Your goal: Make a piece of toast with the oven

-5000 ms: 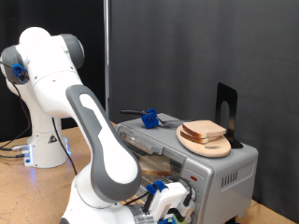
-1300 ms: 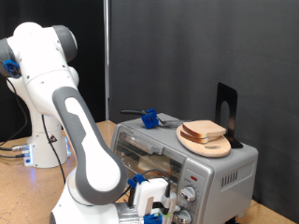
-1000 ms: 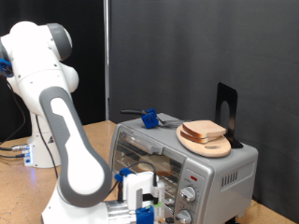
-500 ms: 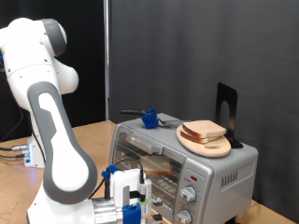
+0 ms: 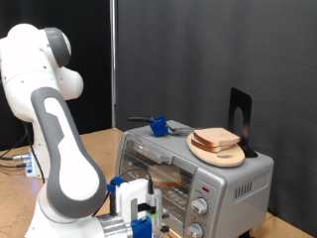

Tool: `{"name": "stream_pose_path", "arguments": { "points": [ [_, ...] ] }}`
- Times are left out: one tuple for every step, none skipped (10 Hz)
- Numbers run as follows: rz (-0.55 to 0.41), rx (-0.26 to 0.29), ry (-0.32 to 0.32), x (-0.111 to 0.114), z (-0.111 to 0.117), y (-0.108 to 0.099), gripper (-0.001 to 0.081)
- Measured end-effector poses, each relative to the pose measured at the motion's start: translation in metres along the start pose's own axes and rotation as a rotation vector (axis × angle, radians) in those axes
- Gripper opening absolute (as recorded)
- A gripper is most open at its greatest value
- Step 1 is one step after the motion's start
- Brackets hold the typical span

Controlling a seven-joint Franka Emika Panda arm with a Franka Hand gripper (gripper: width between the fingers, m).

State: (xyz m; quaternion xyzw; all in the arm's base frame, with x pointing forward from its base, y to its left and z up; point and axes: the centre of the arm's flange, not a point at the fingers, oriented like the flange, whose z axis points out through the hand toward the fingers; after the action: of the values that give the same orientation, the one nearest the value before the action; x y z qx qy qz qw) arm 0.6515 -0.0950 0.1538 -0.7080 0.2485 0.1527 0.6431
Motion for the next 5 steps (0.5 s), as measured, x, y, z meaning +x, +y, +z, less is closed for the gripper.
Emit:
{"name": "stream_pose_path", "arguments": {
  "points": [
    [0.021,-0.004,0.008,0.012,-0.005,-0.003,0.0092],
    [0.026,-0.002,0.015,0.024,-0.008,-0.006,0.0092],
    [0.019,0.004,0.021,0.036,-0.009,-0.007,0.0078],
    [0.006,0.01,0.026,0.046,-0.01,-0.008,0.0066],
    [0.001,0.015,0.03,0.053,-0.009,-0.008,0.0066]
  ]
}}
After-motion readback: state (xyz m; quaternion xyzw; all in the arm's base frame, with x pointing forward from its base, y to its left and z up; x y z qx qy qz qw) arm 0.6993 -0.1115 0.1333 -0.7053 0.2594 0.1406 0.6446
